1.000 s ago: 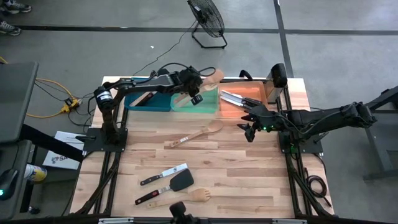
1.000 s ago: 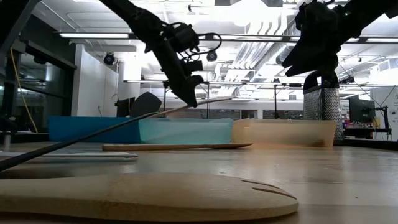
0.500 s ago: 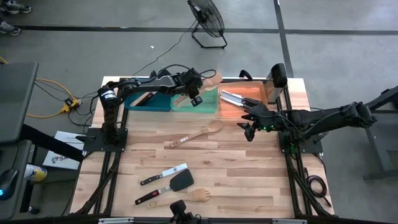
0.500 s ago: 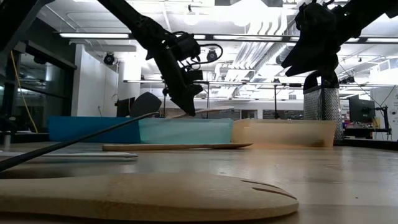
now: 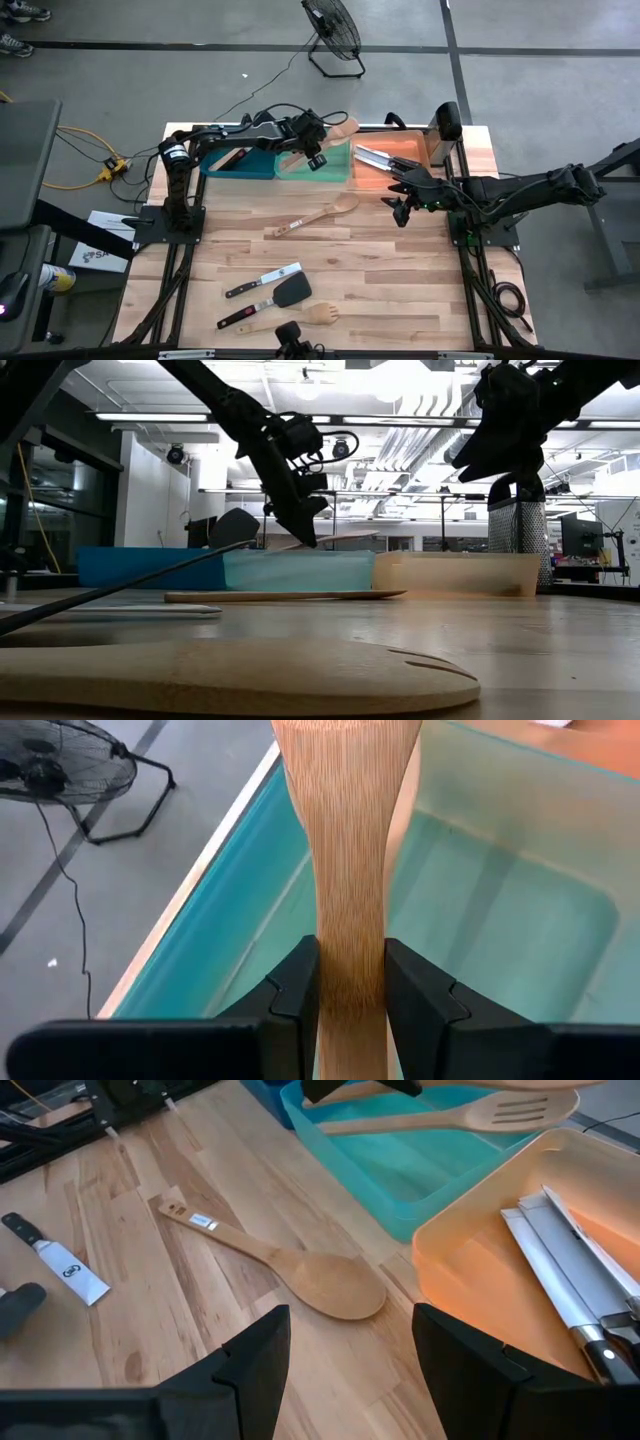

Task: Pick & Place Kitchen Items
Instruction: Put the serving spoon into the green bin

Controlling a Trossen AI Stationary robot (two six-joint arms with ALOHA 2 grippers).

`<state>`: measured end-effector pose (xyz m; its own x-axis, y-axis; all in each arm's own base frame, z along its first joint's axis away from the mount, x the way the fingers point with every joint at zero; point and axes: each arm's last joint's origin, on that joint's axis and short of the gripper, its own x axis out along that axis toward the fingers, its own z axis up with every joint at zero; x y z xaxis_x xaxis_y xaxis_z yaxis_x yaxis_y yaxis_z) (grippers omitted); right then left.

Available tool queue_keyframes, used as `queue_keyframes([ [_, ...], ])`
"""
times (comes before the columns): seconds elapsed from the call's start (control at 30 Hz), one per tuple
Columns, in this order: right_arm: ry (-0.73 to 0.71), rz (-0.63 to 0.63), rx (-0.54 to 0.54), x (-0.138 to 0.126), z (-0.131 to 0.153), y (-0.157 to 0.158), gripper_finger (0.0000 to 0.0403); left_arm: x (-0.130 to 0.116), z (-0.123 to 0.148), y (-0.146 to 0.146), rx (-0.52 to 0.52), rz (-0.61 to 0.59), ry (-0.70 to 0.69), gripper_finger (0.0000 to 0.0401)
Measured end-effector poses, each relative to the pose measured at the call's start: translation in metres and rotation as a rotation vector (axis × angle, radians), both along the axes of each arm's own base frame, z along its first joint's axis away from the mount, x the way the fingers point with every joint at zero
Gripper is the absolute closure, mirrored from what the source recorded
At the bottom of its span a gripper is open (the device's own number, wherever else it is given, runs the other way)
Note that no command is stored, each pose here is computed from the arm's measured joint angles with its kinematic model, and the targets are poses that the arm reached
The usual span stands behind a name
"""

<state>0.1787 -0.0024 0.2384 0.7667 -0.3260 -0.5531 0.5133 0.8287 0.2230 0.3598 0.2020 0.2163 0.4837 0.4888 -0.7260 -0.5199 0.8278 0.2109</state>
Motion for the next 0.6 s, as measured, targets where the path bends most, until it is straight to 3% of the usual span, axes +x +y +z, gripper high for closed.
queue_keyframes([
  [0.6,-0.001,-0.021,-0.016,-0.0002,0.0002,-0.0007,0.02,-0.0032,-0.0015,0.0029,-0.044,-0.026,0.0,0.0317],
])
